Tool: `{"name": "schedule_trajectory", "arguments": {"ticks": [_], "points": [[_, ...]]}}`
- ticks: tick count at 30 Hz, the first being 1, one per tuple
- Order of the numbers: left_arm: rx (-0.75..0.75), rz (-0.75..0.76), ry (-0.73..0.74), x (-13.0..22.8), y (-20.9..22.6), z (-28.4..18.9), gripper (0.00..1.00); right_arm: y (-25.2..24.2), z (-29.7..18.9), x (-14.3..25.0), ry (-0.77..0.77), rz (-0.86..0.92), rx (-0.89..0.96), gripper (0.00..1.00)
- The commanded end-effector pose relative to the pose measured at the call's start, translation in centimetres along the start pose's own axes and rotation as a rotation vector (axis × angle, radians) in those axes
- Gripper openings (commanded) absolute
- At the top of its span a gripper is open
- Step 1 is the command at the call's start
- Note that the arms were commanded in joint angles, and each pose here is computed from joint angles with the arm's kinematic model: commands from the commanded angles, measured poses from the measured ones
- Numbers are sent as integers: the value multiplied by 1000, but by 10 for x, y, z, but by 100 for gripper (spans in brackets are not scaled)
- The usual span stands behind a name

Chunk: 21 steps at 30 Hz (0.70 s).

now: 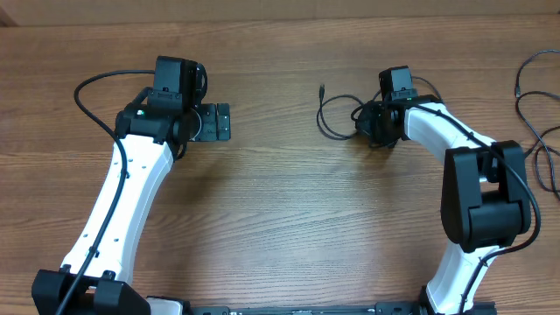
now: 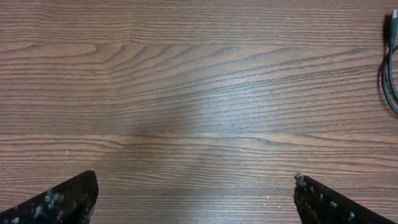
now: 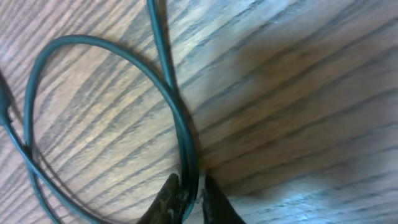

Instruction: Untangle cables

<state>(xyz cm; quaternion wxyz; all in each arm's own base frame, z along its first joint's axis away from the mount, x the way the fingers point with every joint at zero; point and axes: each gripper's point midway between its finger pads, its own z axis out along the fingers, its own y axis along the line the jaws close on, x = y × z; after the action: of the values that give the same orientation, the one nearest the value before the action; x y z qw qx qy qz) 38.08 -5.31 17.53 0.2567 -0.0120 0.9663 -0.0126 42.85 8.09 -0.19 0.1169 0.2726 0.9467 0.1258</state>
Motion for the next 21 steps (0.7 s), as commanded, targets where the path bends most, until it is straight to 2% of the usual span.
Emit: {"name": "schedule_trajectory", "arguments": {"ticks": [1,13,15,21], "points": [[-11,16,-27,-6,3,-6,100,-47,25,19,43,-16,176,4],[-11,16,-27,-6,3,-6,100,-38,16,13,47,-15,165,4],[-11,16,-27,-6,3,-6,100,-25,3,0,30,-35,150,4],[-11,16,-27,-6,3,-6,100,29,-86,-66,-149,-77,109,4]]}}
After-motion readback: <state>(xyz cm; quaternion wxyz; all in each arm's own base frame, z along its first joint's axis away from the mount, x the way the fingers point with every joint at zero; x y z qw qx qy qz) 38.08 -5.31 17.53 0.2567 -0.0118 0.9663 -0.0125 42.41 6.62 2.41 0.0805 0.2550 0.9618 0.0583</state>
